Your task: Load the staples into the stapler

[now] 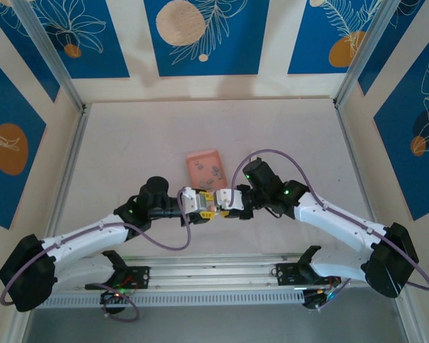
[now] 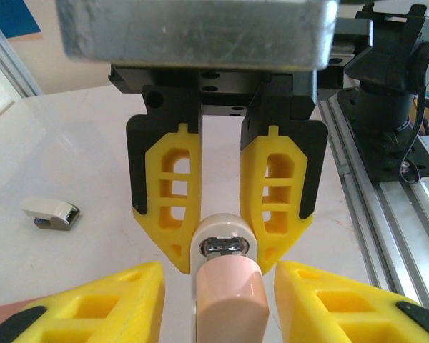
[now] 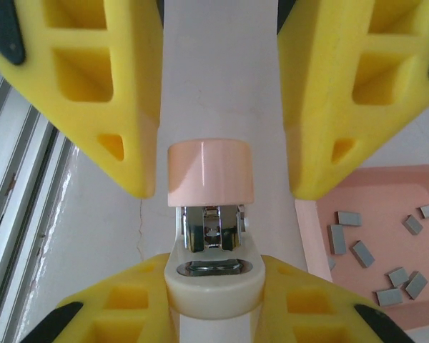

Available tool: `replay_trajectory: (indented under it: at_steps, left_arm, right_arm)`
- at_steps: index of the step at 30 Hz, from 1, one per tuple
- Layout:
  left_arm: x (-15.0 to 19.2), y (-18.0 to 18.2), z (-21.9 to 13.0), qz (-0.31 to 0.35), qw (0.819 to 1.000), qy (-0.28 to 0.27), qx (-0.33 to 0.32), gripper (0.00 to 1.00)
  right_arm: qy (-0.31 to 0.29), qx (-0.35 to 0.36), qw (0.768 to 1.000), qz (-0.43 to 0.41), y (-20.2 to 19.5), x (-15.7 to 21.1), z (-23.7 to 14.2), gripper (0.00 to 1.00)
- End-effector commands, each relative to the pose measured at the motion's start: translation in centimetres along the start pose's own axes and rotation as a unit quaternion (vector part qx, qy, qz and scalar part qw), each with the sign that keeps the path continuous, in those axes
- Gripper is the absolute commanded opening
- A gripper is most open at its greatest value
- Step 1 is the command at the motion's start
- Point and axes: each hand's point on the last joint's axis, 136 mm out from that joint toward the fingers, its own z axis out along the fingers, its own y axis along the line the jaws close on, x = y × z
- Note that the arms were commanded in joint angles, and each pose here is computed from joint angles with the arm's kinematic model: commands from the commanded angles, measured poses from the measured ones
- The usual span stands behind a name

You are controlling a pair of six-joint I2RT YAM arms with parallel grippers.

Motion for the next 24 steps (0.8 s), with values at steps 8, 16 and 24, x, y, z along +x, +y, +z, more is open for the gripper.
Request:
replay_trajectory:
  at_steps: [8,16,24]
  left_arm:
    - [-0.67,-0.03,0.23,0.012,1.000,0.000,0.007,0.36]
    - [-0.61,-0.11,0.29,0.013,1.000,0.002,0.008,0.26]
    - [-0.55,0.25,-0.06,0.017,1.000,0.007,-0.007,0.18]
  right_arm:
    - [-0.031,-0.003,0.999,-0.006,-0.25,-2.09,-0.68,0.16]
    - [-0.037,-0.001,0.999,-0.007,-0.39,-2.41,-0.84,0.16]
    - [-0.068,0.013,0.996,0.063,-0.88,-2.16,-1.40,0.44]
